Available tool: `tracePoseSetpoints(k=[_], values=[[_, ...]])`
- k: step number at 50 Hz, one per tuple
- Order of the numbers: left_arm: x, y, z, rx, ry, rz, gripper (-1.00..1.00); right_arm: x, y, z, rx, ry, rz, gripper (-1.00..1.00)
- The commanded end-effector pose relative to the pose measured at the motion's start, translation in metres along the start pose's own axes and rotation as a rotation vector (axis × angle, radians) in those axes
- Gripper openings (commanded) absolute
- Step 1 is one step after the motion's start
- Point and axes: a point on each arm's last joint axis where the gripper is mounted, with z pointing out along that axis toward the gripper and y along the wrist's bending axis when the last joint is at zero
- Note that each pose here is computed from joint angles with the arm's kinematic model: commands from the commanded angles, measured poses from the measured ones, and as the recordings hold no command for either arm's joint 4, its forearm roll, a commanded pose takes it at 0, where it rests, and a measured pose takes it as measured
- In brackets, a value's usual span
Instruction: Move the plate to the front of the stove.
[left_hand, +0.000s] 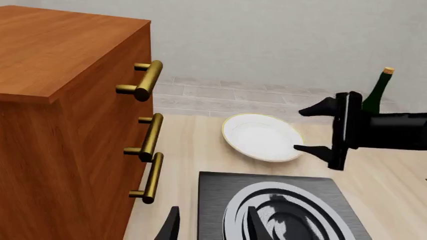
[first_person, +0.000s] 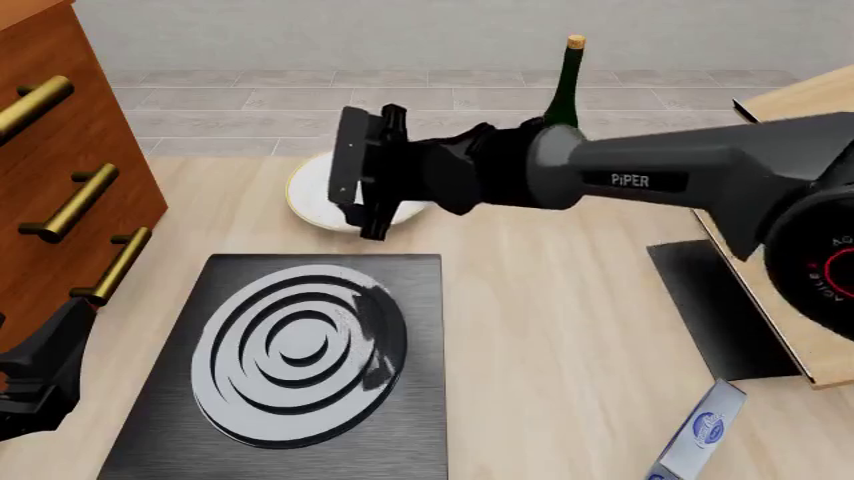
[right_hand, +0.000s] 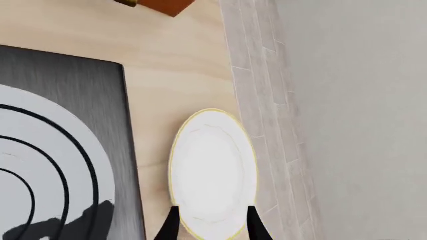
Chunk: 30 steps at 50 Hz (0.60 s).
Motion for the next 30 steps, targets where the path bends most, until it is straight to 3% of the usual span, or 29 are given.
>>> tracePoseSetpoints(k=[1,30], values=[[0.000,0.000,0.000,0.000,0.000,0.000,1.00,-0.008,-0.006,-0.051,0.078,-0.063,0.029,1.00],[0.001,0.000,-0.001,-0.001,0.005,-0.004,1.00,0.025,0.000,-0.164,0.219,-0.084,0.054,1.00]])
